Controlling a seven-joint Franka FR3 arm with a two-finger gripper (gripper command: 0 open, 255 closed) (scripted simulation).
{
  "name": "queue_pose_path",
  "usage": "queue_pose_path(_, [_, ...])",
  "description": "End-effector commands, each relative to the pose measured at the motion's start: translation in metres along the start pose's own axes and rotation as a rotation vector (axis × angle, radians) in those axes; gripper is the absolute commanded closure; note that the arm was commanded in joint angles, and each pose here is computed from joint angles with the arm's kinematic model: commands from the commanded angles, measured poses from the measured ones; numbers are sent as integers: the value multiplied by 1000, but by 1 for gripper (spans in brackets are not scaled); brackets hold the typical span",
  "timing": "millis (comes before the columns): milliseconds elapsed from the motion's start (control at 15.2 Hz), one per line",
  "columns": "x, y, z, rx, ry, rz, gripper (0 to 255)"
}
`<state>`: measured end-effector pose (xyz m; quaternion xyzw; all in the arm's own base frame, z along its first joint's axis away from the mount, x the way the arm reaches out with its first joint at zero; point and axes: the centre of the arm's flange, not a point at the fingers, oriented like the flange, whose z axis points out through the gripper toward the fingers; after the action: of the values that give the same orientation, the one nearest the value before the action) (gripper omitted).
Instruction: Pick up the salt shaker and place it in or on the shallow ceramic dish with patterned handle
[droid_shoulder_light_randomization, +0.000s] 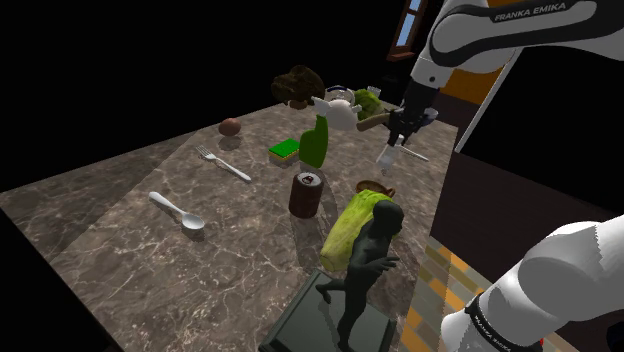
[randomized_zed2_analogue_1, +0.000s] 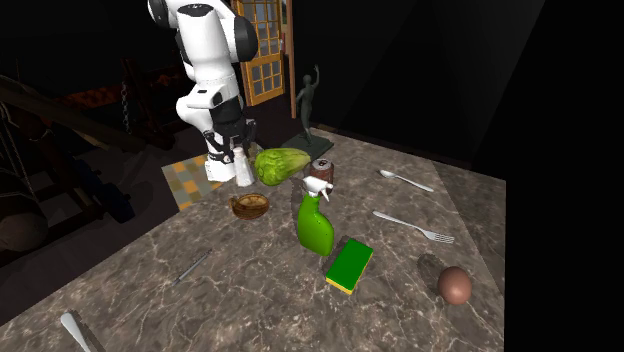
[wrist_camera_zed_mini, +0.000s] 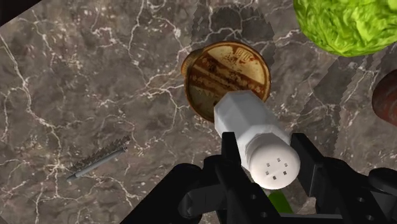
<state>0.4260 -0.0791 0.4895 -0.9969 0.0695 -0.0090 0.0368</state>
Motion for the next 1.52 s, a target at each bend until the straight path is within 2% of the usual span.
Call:
queue_pose_path(0, [1, 1, 9, 0, 1, 0, 255])
queue_pose_path(792, [0, 5, 72, 0, 1, 0, 255])
queue_pose_path(1320, [0, 5, 75, 0, 1, 0, 255])
queue_pose_path(1386, [0, 5, 75, 0, 1, 0, 0])
queue_pose_path(1452, [0, 5, 75, 0, 1, 0, 0])
